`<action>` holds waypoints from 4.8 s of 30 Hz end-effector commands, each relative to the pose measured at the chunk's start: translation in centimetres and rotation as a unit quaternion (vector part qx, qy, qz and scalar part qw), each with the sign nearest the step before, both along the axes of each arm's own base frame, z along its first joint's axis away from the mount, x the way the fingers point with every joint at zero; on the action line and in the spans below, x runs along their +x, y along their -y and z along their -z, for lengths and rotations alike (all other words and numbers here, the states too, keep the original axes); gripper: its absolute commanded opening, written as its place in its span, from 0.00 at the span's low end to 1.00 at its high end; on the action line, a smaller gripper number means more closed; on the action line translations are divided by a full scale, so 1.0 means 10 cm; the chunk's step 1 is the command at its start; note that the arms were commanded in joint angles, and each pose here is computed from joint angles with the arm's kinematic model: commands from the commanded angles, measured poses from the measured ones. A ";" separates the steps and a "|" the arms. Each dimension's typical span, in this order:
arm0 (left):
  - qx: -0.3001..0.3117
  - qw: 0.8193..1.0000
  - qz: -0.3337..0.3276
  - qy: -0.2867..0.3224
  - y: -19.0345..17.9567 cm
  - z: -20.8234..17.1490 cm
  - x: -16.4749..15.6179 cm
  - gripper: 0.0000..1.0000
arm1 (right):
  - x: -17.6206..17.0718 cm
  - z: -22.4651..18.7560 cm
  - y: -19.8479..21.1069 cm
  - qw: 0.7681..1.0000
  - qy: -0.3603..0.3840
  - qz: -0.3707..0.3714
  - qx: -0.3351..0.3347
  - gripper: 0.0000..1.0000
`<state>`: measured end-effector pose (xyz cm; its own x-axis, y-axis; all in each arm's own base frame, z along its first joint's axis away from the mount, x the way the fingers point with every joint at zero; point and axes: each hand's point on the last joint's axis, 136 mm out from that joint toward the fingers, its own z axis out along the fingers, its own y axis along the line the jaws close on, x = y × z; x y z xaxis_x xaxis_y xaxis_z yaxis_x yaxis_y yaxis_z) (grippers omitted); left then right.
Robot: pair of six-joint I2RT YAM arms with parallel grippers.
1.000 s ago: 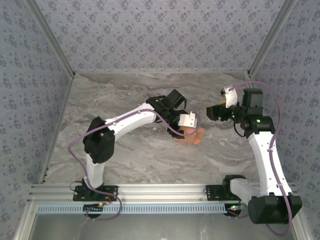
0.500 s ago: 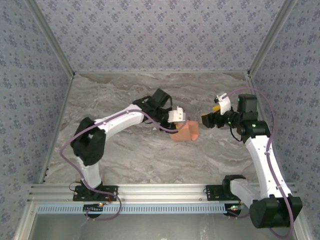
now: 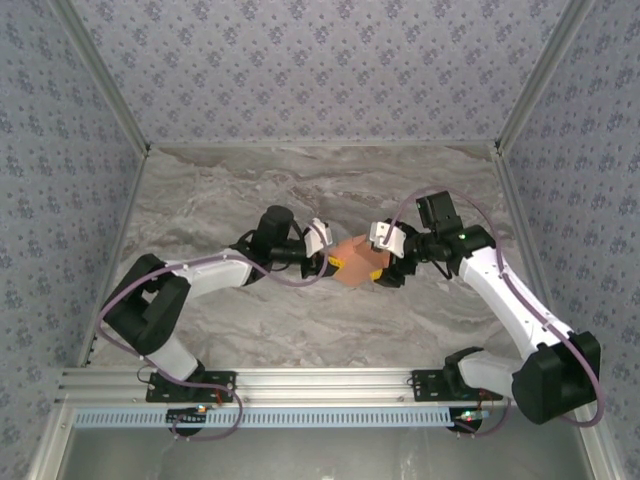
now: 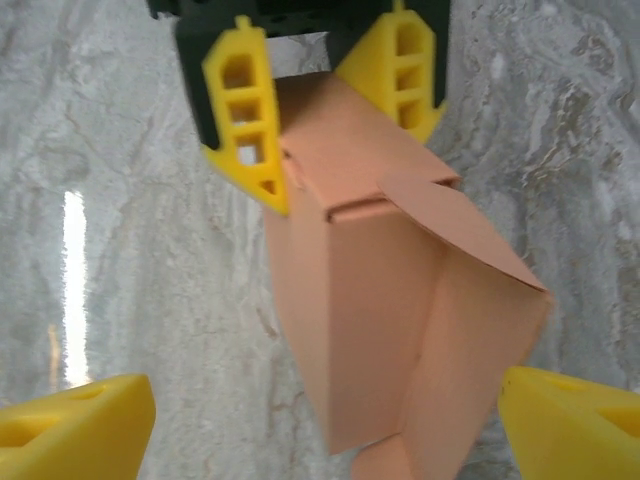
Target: Fold the paper box
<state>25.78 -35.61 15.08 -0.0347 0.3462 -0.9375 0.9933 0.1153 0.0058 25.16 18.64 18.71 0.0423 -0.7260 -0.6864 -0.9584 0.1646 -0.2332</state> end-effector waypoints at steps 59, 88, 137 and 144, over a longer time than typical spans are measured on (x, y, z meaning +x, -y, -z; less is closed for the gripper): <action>-0.069 0.941 -0.325 -0.057 -1.09 0.08 0.19 0.99 | 0.30 0.82 -0.74 0.937 -0.051 0.031 -0.344 0.64; 0.103 0.873 -0.382 -0.285 -0.79 -0.43 0.08 0.83 | 0.36 -0.24 0.66 0.756 -0.310 0.540 0.202 0.65; 0.236 0.827 -0.440 -0.259 -0.42 0.00 0.23 0.26 | 0.32 0.43 0.14 0.808 -0.342 0.478 0.040 0.26; 0.251 0.816 -0.437 -0.282 -0.41 0.09 0.16 0.19 | 0.32 0.41 0.08 0.803 -0.344 0.486 0.038 0.21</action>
<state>27.92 -30.64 14.36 -0.8399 0.2854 -0.4616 0.3870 0.9113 -0.1408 28.29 17.27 14.03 -0.9219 -0.1488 -0.3576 -0.2771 0.8986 0.3403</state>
